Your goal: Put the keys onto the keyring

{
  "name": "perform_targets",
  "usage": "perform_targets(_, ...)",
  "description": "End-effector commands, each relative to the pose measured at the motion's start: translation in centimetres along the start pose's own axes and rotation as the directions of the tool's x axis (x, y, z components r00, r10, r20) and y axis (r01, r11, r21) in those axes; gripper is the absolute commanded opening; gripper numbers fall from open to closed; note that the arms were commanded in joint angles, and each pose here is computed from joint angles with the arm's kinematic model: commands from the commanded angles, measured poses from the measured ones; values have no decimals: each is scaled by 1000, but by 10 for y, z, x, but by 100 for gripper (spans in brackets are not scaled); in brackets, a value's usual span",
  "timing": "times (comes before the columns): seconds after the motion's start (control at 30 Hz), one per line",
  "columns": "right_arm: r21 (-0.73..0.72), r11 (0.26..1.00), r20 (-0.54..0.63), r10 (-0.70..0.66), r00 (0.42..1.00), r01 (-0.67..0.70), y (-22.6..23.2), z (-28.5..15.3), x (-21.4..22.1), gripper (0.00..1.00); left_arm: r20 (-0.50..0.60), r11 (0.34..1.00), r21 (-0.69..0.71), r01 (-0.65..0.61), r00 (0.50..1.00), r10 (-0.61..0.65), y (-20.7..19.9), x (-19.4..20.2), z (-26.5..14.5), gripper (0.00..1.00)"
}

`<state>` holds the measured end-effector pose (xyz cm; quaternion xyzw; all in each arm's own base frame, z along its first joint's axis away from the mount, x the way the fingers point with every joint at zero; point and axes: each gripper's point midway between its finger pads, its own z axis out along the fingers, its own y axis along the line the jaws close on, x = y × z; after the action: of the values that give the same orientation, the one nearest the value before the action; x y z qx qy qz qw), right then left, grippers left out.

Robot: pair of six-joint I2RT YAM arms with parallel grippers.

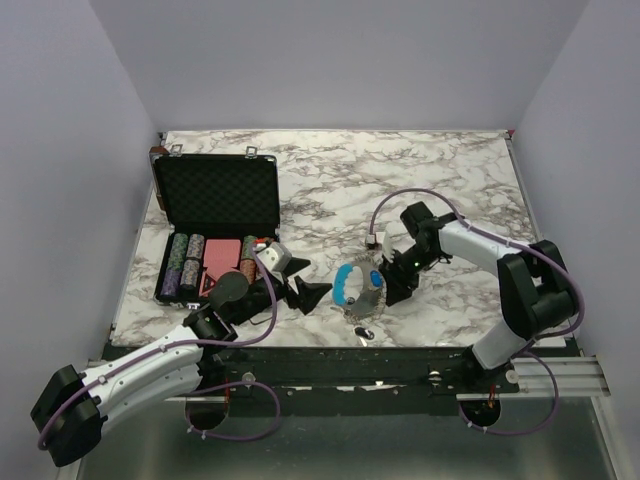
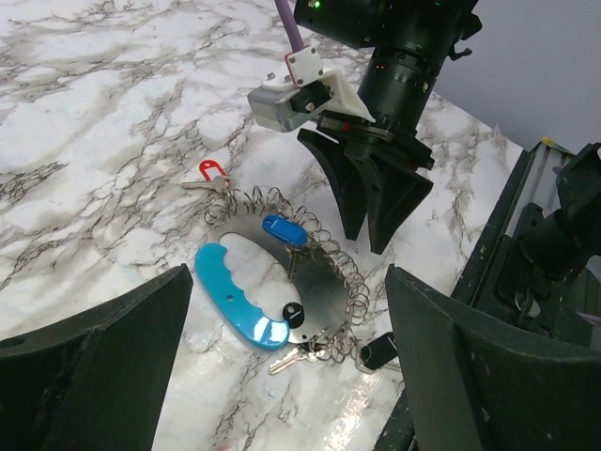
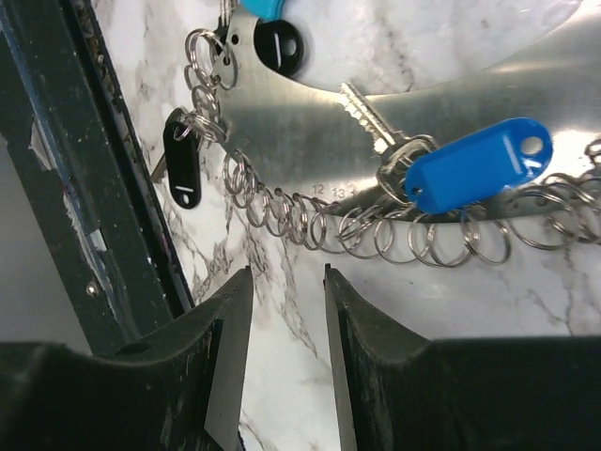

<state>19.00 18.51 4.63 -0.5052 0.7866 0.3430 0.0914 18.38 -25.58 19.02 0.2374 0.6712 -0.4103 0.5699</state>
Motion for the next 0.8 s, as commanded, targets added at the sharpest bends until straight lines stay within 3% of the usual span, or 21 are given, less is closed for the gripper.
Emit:
perform_targets(0.0, -85, 996, -36, 6, 999, -9, 17, 9, 13, 44, -15, 1000, -24, 13, 1000, -14, 6, 7, -1, 92)
perform_targets(0.2, -102, 995, -36, -17, 999, 13, 23, 14, 11, 45, -17, 1000, -22, 20, 1000, -20, 6, 10, -2, 92)
perform_targets(0.27, -26, 1000, -37, -1, 999, 0, 10, 8, 3, 45, -16, 1000, -20, 20, 1000, -20, 5, 8, -2, 92)
perform_targets(0.43, 59, 993, 144, 96, 985, -106, -32, -38, -29, 46, -17, 1000, -18, 12, 1000, -12, 4, 7, -4, 92)
perform_targets(0.77, 54, 985, 187, 149, 971, -162, -66, -37, -32, 46, -3, 1000, -17, 7, 1000, -7, 4, 7, -7, 92)
